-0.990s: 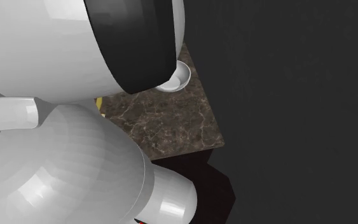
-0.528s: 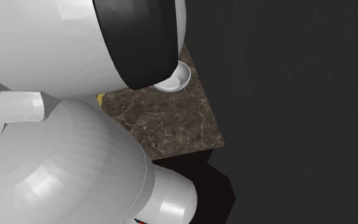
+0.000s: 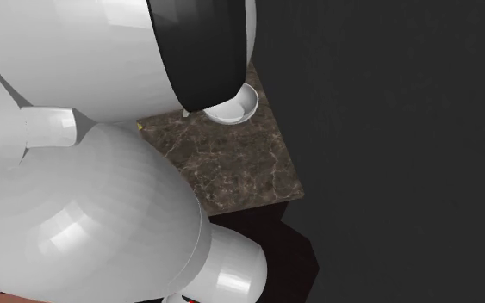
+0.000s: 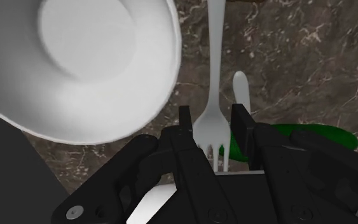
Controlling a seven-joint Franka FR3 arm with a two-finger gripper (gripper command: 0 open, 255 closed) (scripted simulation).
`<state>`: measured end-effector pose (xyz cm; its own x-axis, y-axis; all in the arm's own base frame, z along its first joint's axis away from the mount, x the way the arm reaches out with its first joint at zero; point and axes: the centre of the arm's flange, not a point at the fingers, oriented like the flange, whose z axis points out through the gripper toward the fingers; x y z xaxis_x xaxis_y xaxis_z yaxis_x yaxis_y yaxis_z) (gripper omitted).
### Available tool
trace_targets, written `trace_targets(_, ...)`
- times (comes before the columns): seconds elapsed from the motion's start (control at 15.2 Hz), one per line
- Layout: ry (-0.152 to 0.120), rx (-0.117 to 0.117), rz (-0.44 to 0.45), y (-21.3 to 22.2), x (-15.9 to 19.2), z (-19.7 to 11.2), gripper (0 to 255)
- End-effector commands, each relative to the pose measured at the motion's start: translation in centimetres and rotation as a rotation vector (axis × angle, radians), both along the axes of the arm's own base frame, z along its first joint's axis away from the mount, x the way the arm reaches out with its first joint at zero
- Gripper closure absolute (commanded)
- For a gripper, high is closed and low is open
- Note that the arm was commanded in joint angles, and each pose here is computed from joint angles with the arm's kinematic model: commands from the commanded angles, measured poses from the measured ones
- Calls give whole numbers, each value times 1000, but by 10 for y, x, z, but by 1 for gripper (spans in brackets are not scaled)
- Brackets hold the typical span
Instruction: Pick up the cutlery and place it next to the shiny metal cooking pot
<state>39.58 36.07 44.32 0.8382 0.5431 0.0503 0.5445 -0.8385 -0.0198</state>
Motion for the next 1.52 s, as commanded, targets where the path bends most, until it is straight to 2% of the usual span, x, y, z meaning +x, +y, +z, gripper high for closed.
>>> trace_targets(0.0,0,0,0,0,-1,-11,255)
trace_targets(1.06,0,0,0,0,-1,-96,255)
trace_targets(1.45,0,0,0,0,-1,-98,255)
